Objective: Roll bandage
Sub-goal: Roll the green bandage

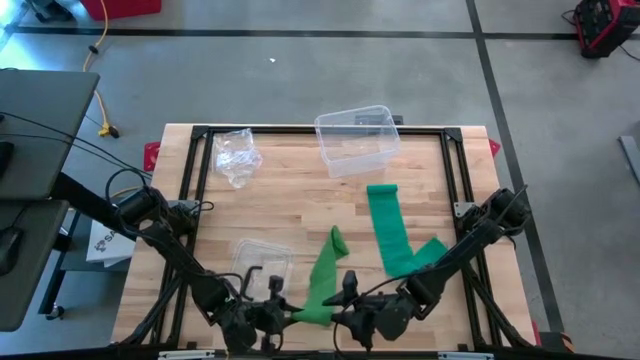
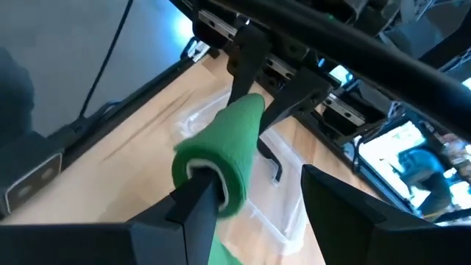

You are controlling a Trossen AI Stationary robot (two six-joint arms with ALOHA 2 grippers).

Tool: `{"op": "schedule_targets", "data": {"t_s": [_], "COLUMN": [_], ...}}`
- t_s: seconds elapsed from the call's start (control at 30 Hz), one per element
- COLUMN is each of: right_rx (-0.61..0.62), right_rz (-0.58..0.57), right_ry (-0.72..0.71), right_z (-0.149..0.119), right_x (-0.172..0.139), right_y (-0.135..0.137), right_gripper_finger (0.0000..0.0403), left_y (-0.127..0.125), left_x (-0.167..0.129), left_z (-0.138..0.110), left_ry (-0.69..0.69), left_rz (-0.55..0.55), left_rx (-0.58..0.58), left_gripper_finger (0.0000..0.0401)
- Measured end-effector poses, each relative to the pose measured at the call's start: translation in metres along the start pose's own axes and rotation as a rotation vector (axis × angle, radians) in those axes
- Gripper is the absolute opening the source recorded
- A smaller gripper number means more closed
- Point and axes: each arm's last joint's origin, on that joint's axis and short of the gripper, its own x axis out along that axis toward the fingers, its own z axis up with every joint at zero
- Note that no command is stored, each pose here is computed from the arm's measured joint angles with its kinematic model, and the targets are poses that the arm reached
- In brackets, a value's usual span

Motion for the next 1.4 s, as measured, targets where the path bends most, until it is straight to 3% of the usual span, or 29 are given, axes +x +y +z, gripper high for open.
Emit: {"op": "schedule_targets", "data": {"t_s": [0.2,0.4,0.47,0.6,0.73,1.03,1.23,1.4], "right_rx": [0.054,0.066,0.040,-0.042,-0.163,-0.300,-0.300,-0.280], "right_rz": [-0.005,-0.062,-0.096,-0.247,-0.351,-0.478,-0.525,-0.543], "right_ry": [0.013,0.027,0.021,0.030,0.050,0.122,0.093,0.067], "right_z": [-0.003,-0.002,0.000,0.008,0.018,0.029,0.040,0.046], "right_x": [0.003,0.003,0.001,-0.006,-0.016,-0.036,-0.047,-0.056], "right_y": [-0.001,-0.002,-0.002,-0.002,-0.003,-0.007,-0.014,-0.023], "right_gripper_finger": [0.0156,0.0037,0.0013,0.0025,0.0010,0.0004,0.0004,0.0004], "left_y": [0.008,0.014,0.019,0.030,0.039,0.047,0.043,0.048], "left_x": [0.009,0.004,-0.003,-0.016,-0.033,-0.065,-0.064,-0.059], "left_z": [0.002,0.010,0.018,0.032,0.042,0.051,0.018,-0.002], "left_ry": [0.006,-0.017,-0.038,-0.060,-0.067,-0.083,-0.142,-0.340], "left_rz": [-0.007,0.001,-0.005,-0.026,-0.038,-0.035,0.091,0.066], "left_rx": [-0.106,-0.152,-0.179,-0.163,-0.145,-0.097,-0.096,-0.177], "left_gripper_finger": [0.0085,0.0138,0.0157,0.0189,0.0202,0.0204,0.0201,0.0198]}}
